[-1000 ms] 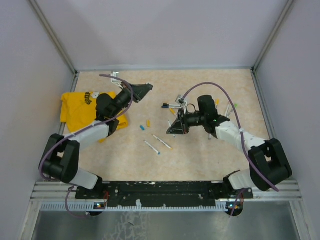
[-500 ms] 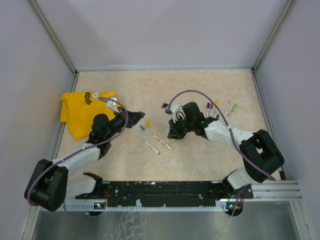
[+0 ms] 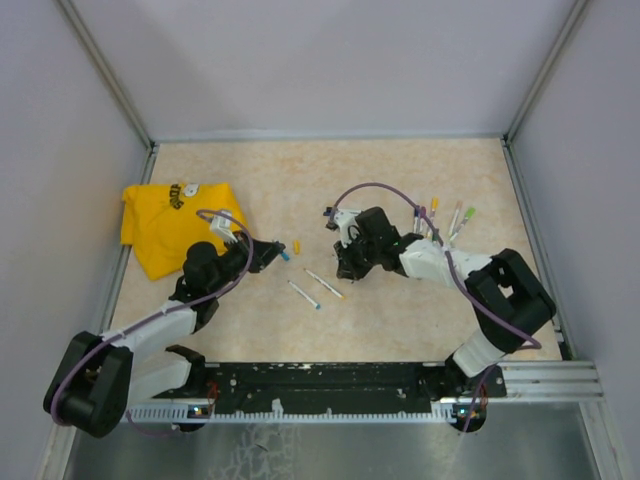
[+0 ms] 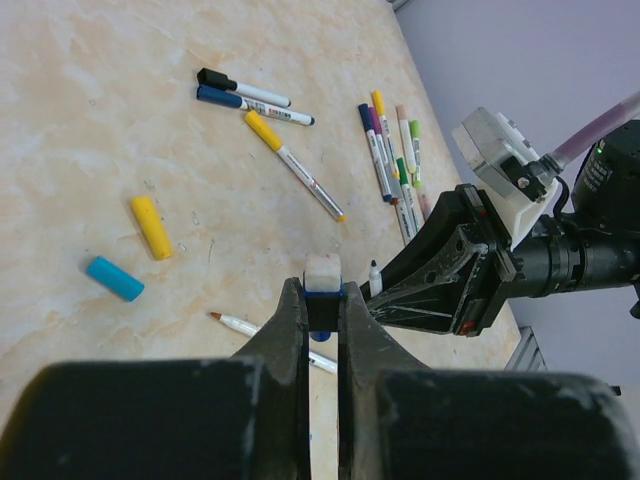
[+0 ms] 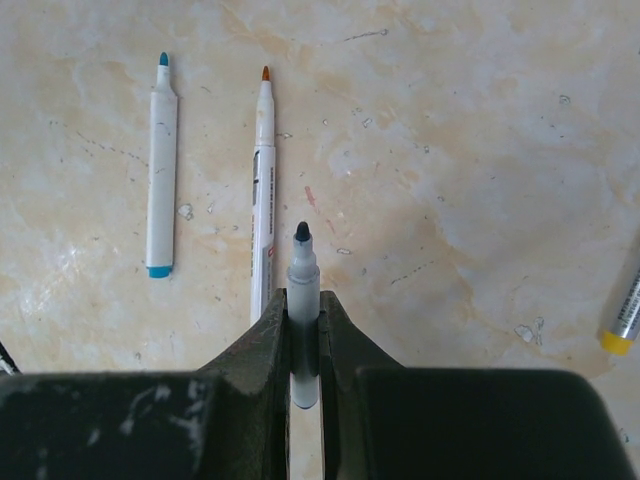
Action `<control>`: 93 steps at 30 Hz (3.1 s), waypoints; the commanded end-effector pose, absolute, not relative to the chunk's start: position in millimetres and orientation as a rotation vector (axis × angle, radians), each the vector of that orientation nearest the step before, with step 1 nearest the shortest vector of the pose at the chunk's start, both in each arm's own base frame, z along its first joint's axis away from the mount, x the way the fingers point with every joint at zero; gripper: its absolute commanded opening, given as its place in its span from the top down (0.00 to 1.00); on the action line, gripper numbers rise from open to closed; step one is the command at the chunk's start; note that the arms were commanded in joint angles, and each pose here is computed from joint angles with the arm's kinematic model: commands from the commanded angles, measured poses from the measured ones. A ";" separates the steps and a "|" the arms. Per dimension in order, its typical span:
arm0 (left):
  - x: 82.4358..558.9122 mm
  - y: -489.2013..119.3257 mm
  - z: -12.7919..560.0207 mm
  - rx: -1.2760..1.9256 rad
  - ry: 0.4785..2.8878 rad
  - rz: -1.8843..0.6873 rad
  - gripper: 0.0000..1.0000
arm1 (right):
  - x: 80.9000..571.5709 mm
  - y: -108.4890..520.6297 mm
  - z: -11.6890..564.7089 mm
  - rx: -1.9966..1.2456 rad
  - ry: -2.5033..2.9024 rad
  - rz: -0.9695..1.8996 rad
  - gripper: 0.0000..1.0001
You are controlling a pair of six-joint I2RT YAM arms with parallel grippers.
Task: Open the pen caps
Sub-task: Place the pen at the center of the board, then place the pen cap at the center of the board.
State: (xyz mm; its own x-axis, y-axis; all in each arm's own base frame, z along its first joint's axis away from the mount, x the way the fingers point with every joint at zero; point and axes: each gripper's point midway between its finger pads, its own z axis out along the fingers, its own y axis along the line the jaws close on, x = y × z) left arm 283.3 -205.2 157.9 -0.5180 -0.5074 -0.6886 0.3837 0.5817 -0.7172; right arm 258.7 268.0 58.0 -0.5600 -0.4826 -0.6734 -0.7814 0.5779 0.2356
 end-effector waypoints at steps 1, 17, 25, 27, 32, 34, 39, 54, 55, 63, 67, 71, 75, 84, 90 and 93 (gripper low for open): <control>281.1 -203.5 160.3 -0.109 1.793 -1.112 1.00 | 271.9 283.2 69.5 -0.999 2.210 0.678 1.00; 277.5 -206.4 157.3 -0.110 1.811 -1.141 1.00 | 272.7 285.5 40.6 -1.000 2.310 0.546 0.89; 276.5 -207.3 156.9 -0.108 1.815 -1.148 1.00 | 273.1 282.5 33.0 -1.005 2.338 0.511 0.82; 276.2 -207.5 157.3 -0.104 1.814 -1.149 1.00 | 274.0 281.9 32.7 -1.003 2.341 0.503 0.82; 275.2 -208.9 158.9 -0.100 1.813 -1.160 1.00 | 272.9 284.7 39.1 -1.010 2.333 0.525 0.81; 274.5 -210.1 159.0 -0.098 1.817 -1.170 1.00 | 272.2 286.5 43.8 -1.015 2.322 0.542 0.80; 272.6 -216.5 158.2 -0.077 1.843 -1.207 1.00 | 270.9 289.0 54.5 -1.046 2.293 0.561 0.76; 268.9 -251.1 143.7 0.022 1.921 -1.223 1.00 | 268.1 279.1 117.6 -1.125 2.092 0.648 0.61; 268.7 -255.1 141.4 0.030 1.934 -1.207 1.00 | 267.0 277.3 121.4 -1.135 2.078 0.667 0.61; 275.4 -281.5 118.3 0.035 2.065 -1.049 1.00 | 272.7 257.7 147.3 -1.117 2.002 0.701 0.61; 282.1 -292.0 104.3 0.033 2.145 -0.979 1.00 | 275.5 252.0 153.4 -1.097 1.989 0.698 0.61; 287.7 -299.6 92.4 0.033 2.207 -0.923 1.00 | 276.7 249.3 153.9 -1.092 1.990 0.693 0.61; 296.5 -304.2 79.5 0.027 2.286 -0.845 1.00 | 277.7 248.6 153.8 -1.090 1.990 0.690 0.60; 325.8 -289.4 53.7 -0.036 2.393 -0.548 1.00 | 279.1 247.1 153.9 -1.083 1.992 0.684 0.60; 343.7 -279.0 48.4 -0.084 2.400 -0.398 1.00 | 280.7 244.7 154.4 -1.073 1.994 0.681 0.60; 350.5 -276.3 42.4 -0.095 2.418 -0.335 0.99 | 281.3 243.8 155.1 -1.068 1.994 0.679 0.60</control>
